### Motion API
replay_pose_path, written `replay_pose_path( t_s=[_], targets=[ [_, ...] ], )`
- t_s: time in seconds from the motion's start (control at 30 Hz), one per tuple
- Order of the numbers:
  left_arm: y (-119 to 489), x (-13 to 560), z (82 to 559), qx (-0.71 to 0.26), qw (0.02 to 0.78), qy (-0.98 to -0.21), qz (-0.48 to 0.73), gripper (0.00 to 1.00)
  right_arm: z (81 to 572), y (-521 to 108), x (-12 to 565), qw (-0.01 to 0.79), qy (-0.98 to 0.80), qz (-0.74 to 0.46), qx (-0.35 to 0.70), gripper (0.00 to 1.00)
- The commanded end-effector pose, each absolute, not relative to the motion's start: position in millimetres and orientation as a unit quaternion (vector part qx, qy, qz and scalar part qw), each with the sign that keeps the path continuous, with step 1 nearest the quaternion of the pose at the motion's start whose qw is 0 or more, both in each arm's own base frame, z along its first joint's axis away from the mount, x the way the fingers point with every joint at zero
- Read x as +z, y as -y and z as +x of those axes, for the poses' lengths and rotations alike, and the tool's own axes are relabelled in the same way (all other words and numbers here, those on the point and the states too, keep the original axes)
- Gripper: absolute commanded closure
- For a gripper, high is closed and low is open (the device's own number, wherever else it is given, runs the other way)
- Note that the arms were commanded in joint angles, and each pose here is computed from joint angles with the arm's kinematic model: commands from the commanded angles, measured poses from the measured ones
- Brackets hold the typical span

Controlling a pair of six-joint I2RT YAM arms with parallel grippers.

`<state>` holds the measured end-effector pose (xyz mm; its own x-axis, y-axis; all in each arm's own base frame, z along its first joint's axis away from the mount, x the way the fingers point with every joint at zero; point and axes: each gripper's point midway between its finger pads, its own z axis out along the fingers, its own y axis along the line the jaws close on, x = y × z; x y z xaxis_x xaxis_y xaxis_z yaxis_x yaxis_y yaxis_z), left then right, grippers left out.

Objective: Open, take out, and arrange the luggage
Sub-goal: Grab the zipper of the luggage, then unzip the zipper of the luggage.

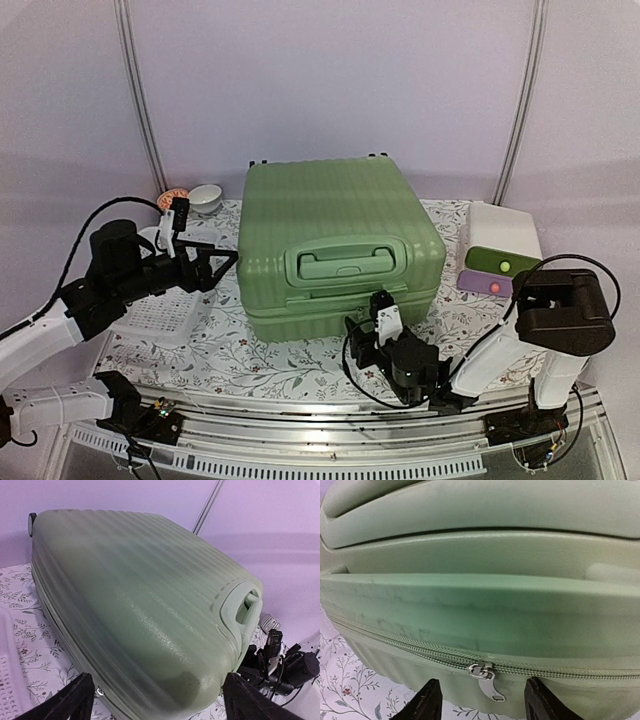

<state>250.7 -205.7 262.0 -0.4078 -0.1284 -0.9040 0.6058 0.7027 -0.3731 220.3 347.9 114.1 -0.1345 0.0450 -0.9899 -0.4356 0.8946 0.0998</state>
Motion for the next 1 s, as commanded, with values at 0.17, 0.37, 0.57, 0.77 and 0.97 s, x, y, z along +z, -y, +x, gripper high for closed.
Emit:
replay_pose_path(
  t_s=[0.17,0.37,0.57,0.77,0.97],
  targets=[
    [206,265,251,-0.332,0.530,-0.760,0.177,0.08,242,-355,124,0.665,-0.721,-0.087,0.178,0.66],
    [205,267,251,-0.327,0.534,-0.759,0.179,0.08,244,-354,125,0.663,-0.723,-0.085,0.176,0.95],
    [205,271,253,-0.322,0.532,-0.762,0.179,0.08,242,-340,125,0.661,-0.726,-0.083,0.169,0.99],
    [206,279,254,-0.321,0.520,-0.772,0.175,0.09,239,-310,123,0.659,-0.734,-0.076,0.143,0.99],
    [211,277,254,-0.315,0.516,-0.777,0.173,0.09,241,-279,117,0.650,-0.751,-0.061,0.100,0.99]
  ],
)
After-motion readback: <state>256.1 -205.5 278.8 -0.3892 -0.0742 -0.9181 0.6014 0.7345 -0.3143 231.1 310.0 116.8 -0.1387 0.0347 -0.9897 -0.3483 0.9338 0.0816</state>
